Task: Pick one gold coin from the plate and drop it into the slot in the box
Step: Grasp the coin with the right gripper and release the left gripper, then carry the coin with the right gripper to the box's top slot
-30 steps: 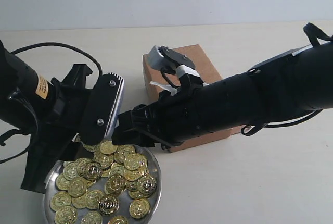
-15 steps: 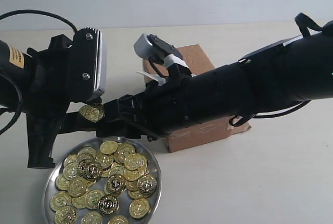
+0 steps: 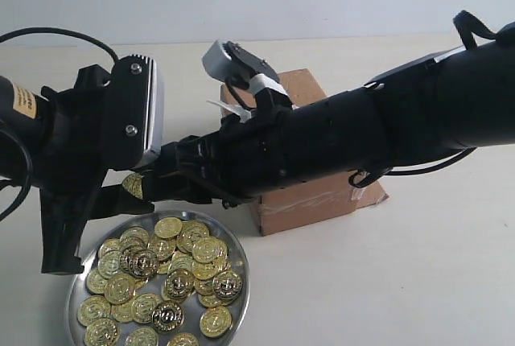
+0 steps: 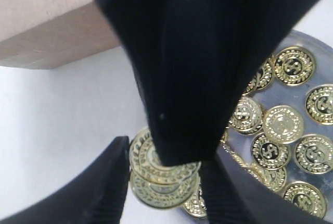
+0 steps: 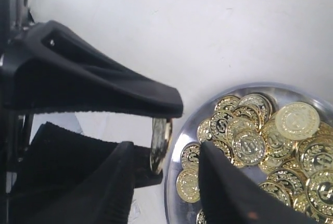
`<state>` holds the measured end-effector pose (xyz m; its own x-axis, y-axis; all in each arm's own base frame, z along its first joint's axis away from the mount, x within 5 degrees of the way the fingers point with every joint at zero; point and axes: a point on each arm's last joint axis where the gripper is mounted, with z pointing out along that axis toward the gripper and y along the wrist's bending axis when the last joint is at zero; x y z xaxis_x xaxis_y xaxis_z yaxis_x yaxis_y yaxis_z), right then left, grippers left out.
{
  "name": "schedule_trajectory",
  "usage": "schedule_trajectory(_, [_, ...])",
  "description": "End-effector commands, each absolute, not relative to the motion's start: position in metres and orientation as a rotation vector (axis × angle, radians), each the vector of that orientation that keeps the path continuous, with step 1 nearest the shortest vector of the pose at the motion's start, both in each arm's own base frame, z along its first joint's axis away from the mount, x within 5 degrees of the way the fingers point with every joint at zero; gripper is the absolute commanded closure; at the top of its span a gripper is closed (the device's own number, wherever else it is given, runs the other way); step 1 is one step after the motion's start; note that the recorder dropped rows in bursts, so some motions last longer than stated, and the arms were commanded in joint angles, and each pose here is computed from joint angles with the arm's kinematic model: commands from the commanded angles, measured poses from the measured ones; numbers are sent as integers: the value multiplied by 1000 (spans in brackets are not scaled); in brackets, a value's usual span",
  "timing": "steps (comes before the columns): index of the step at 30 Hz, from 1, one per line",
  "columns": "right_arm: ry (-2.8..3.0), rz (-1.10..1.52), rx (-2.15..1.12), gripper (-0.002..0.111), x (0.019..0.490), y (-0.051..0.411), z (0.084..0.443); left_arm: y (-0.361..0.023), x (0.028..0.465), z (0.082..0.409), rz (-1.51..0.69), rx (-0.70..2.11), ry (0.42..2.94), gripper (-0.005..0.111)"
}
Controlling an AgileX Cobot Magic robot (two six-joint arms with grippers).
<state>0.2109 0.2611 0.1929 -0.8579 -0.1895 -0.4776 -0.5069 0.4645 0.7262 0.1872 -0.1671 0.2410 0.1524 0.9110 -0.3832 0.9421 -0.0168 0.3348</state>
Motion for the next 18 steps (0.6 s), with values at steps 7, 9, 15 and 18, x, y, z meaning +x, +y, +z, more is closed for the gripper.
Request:
schedule_trajectory(7, [2369,1340,-570,80,214,263,197,-170,184,245,-128,1878,1738,74])
schedule_trajectory(9, [2369,1342,-571,81,214,263,197,-170,184,245,-127,1880,1736,74])
schedule_trajectory(15, [2368,1345,-572,95,214,263,197,-169,184,245,-115,1894,1729,74])
schedule_trajectory(18, [2368,1345,-572,108,214,263,197,-169,184,244,-100,1905,1721,74])
